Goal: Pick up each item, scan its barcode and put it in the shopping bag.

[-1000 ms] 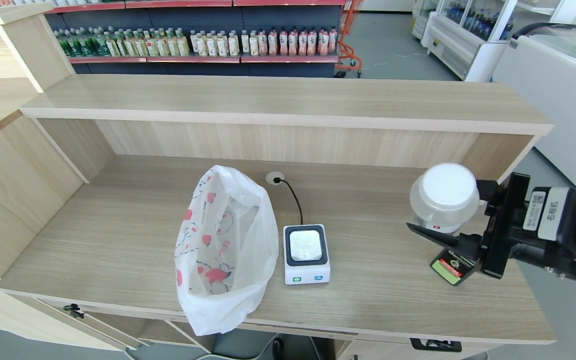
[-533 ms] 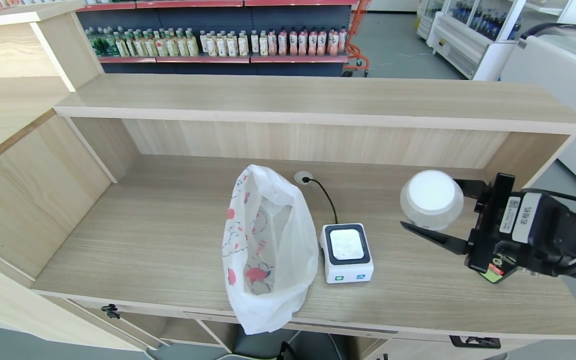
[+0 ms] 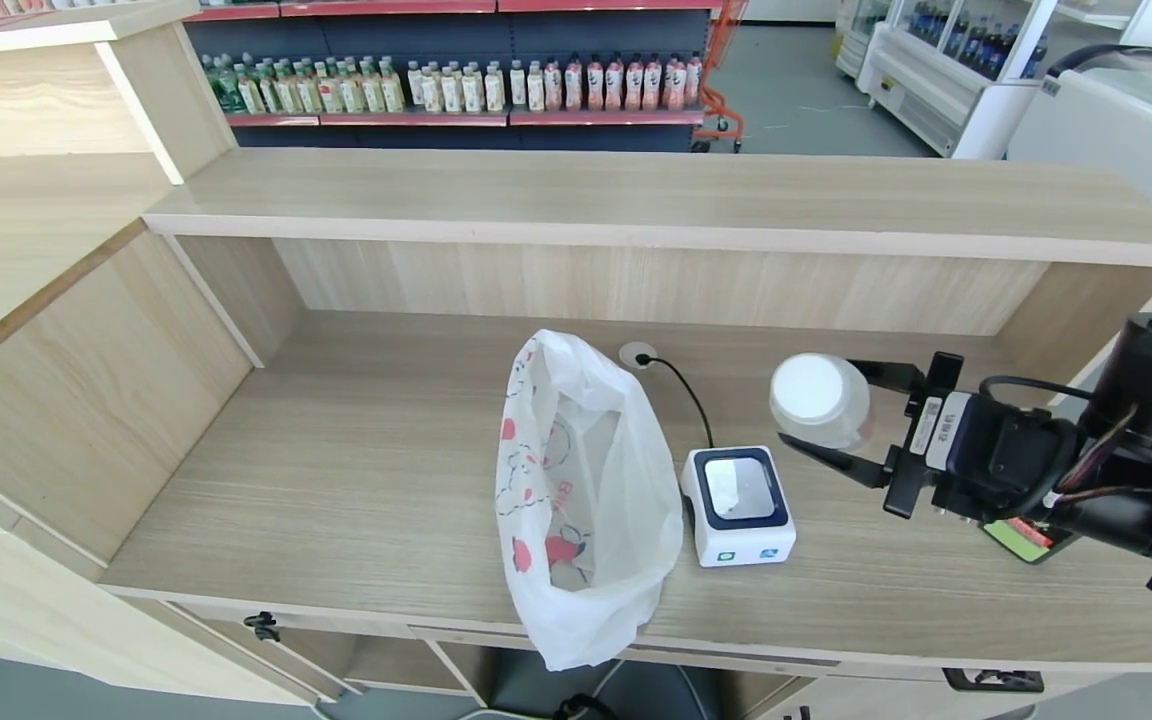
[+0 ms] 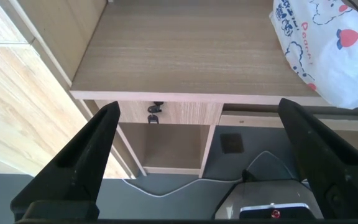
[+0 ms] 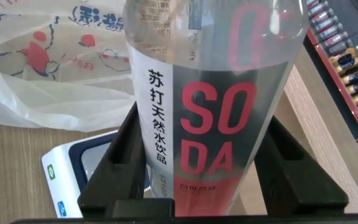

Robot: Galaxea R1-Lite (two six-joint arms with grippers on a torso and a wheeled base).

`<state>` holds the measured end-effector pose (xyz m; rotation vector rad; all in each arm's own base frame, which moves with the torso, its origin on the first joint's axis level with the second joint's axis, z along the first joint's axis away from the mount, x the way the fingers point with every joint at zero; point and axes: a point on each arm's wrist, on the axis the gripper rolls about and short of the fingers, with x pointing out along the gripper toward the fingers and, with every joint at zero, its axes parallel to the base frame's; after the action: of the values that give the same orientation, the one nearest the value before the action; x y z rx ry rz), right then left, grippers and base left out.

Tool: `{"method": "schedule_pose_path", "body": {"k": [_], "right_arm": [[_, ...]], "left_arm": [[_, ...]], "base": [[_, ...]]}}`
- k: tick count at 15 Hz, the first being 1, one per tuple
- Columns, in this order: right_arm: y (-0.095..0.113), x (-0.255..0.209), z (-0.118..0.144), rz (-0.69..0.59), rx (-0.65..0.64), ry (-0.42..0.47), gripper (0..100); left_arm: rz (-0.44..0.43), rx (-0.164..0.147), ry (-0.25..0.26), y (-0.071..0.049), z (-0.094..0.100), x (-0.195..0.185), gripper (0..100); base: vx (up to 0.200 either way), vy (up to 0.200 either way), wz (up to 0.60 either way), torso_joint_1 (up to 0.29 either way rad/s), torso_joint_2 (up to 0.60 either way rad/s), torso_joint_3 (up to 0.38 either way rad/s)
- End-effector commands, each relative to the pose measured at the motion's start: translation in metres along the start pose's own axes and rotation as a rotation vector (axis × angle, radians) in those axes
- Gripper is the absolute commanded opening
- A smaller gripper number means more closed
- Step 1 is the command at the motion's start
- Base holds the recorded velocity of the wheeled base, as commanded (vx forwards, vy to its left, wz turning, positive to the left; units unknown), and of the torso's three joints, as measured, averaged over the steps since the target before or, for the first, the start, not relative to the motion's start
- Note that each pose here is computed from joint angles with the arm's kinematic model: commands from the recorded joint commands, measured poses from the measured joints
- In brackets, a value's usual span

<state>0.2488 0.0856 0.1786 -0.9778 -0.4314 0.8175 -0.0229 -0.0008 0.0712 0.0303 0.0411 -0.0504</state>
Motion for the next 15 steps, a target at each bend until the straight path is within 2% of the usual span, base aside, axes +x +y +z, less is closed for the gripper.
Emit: {"method": "schedule_pose_path", "body": {"k": [1,8,11,15], "right_arm": [[0.002,0.001,-0.011,0.010,0.014,0.031,0],[0.012,0.013,-0.027,0.049,0.018,0.048,0],[0.009,0.025,-0.045,0.054,-0.112,0.012,0],[0.016,0.037,-0.060,0.083,-0.143,0.005,0]], "left_arm": [[-0.001,-0.002,-0.001,0.000,0.000,0.000,100],[-0.001,-0.002,-0.001,0.000,0.000,0.000,100],[-0.001,-0.002,-0.001,0.000,0.000,0.000,100],[-0.001,0.000,-0.001,0.000,0.000,0.000,100]], "base": [[0.000,0.000,0.00,0.000,0.00,0.000],[0.000,0.000,0.00,0.000,0.00,0.000],[0.000,0.000,0.00,0.000,0.00,0.000],[0.000,0.000,0.00,0.000,0.00,0.000]]}}
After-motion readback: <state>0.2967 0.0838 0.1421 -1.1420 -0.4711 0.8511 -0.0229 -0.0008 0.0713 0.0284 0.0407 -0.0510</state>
